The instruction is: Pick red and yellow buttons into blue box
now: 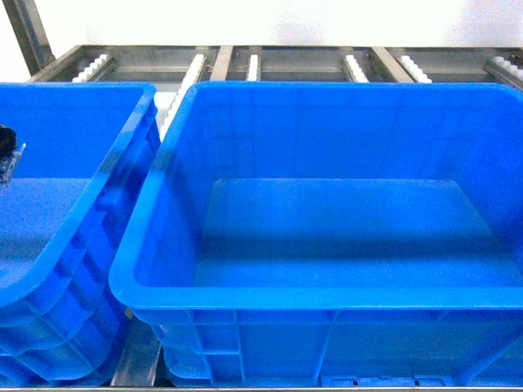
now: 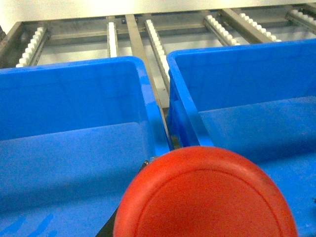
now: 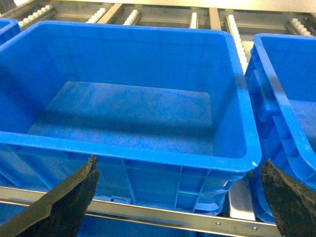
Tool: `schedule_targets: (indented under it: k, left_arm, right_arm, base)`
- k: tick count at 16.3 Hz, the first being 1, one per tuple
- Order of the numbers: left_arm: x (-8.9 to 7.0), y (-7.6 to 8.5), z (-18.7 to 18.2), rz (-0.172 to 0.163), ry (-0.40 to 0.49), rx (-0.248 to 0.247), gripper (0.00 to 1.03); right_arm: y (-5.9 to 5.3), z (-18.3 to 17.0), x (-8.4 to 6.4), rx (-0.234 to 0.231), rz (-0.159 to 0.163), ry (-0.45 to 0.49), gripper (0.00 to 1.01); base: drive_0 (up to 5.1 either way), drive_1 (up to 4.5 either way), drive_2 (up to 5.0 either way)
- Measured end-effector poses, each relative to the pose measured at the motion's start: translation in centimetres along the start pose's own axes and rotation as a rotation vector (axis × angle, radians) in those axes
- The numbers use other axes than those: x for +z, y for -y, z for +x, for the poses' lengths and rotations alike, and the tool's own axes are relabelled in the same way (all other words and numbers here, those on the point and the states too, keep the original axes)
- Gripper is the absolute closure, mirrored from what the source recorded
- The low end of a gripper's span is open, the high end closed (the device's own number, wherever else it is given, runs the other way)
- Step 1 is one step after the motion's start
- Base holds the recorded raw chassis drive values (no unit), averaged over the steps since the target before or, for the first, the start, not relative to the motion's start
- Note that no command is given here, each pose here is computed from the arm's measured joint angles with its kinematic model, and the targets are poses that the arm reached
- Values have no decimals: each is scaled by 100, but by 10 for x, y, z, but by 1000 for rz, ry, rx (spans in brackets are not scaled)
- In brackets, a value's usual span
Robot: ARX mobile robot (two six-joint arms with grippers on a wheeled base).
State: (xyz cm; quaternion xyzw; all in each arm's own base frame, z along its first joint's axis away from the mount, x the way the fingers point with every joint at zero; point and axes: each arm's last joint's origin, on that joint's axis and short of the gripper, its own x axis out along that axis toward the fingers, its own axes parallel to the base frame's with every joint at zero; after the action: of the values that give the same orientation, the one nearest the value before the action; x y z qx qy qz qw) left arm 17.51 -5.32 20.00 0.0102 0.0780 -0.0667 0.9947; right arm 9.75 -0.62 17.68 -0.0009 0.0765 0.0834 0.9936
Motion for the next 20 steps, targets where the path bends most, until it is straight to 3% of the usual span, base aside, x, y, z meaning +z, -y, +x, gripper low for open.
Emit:
schedule_targets:
  k: [1, 3, 4, 6, 9, 10, 12, 14, 17, 18, 19, 20]
  left_arm:
    - [1, -1, 2, 0, 21, -8, 79]
    - [8, -11, 28, 46, 44, -47, 79]
    - [17, -15, 49, 87, 38, -104, 79]
    - [33, -11, 96, 173, 19, -276, 79]
    - [40, -1, 115, 213, -8, -352, 79]
    - [44, 7, 127, 242, -12, -401, 79]
    - [57, 61, 170, 386, -68, -598, 79]
    - [34, 116, 197, 501, -214, -715, 79]
    - [3, 135, 217, 569, -360, -720, 79]
    - [-5, 137, 222, 586, -381, -694, 79]
    - [-11, 138, 226, 589, -399, -684, 79]
    - [-13, 139, 228, 575, -413, -685, 72]
  right_arm:
    - [0, 0, 0, -1, 0, 0, 3]
    - [0, 0, 0, -1, 0, 0, 3]
    - [0, 0, 0, -1, 0, 0, 3]
    - [0, 0, 0, -1, 0, 0, 3]
    - [0, 0, 0, -1, 0, 0, 3]
    - [0, 0, 0, -1, 0, 0, 3]
    - [0, 0, 0, -1, 0, 0, 3]
    - [0, 0, 0, -1, 0, 0, 3]
    - [0, 0, 0, -1, 0, 0, 3]
    - [0, 0, 0, -1, 0, 0, 3]
    - [0, 0, 0, -1, 0, 0, 3]
    - [0, 0, 0, -1, 0, 0, 3]
  base:
    - [0, 0, 0]
    - [0, 0, 0]
    - [0, 0, 0]
    - [0, 0, 0]
    - [0, 0, 0]
    - [0, 0, 0]
    - [0, 0, 0]
    - [0, 0, 0]
    - [0, 0, 0]
    - [0, 0, 0]
    - [0, 0, 0]
    - [0, 0, 0]
